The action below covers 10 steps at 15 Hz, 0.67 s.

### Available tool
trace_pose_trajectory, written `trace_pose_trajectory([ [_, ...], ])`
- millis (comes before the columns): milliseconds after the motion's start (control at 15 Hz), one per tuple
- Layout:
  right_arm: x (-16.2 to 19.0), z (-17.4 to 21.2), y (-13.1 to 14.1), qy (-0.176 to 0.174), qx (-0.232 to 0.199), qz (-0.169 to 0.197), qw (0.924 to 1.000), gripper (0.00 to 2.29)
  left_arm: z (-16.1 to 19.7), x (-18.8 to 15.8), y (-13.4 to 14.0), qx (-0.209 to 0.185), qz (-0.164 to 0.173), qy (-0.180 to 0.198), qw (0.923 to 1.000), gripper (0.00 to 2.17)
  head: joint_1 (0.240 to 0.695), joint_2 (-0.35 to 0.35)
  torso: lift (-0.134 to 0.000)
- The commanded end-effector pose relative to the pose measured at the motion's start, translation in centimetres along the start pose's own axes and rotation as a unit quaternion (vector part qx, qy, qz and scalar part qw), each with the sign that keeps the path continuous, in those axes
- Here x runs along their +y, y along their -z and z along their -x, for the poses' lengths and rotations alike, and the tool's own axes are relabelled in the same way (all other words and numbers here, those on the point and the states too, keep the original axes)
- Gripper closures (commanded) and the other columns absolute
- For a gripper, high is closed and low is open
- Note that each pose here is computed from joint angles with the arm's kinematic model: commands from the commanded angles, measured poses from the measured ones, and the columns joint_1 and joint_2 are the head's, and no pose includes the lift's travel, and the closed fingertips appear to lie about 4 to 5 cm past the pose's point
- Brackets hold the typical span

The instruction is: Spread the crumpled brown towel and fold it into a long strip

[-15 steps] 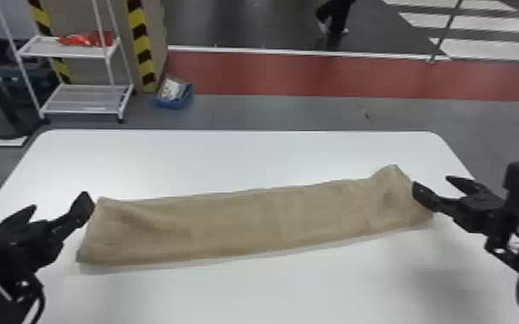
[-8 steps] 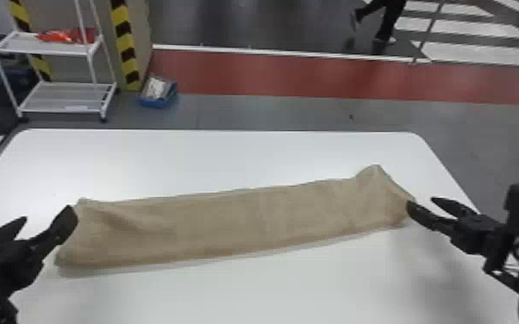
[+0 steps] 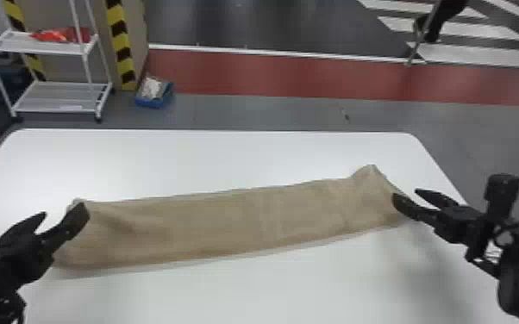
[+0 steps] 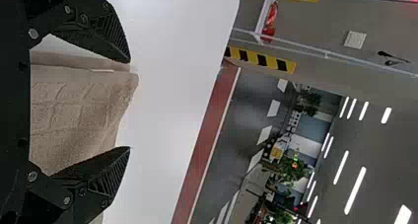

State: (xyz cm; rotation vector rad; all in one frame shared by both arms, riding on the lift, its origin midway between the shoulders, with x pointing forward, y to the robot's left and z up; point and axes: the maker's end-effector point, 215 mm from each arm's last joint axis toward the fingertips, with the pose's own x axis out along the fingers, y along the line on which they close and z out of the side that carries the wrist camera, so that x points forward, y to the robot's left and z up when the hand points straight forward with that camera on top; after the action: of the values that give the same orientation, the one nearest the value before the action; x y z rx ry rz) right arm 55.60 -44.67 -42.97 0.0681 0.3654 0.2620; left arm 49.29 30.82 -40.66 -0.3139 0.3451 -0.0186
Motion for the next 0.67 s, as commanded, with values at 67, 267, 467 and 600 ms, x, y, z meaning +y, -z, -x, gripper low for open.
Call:
trace_pose_trajectory([
  [67,0.5,-0.9,0.0,-0.005,0.002,0.004,1.0,0.35,-0.5,-0.5,2.3,0.033,-0.002,0.006,0.9994,0.33,0.695,-0.145,-0.124],
  [267,0.6,-0.9,0.6,-0.009,0.012,0.01,0.9998,0.6,-0.4,-0.9,3.4,0.049,-0.006,0.014,0.9987,0.33,0.695,-0.15,-0.124],
  [467,0.7,-0.8,0.8,-0.015,0.017,0.013,0.9997,0.93,-0.1,-2.6,5.0,0.072,-0.006,0.04,0.9965,0.33,0.695,-0.158,-0.124],
  [600,0.7,-0.4,1.2,-0.023,0.021,0.005,0.9995,1.18,-0.1,-4.3,6.5,0.089,-0.012,0.055,0.9944,0.34,0.695,-0.174,-0.124],
])
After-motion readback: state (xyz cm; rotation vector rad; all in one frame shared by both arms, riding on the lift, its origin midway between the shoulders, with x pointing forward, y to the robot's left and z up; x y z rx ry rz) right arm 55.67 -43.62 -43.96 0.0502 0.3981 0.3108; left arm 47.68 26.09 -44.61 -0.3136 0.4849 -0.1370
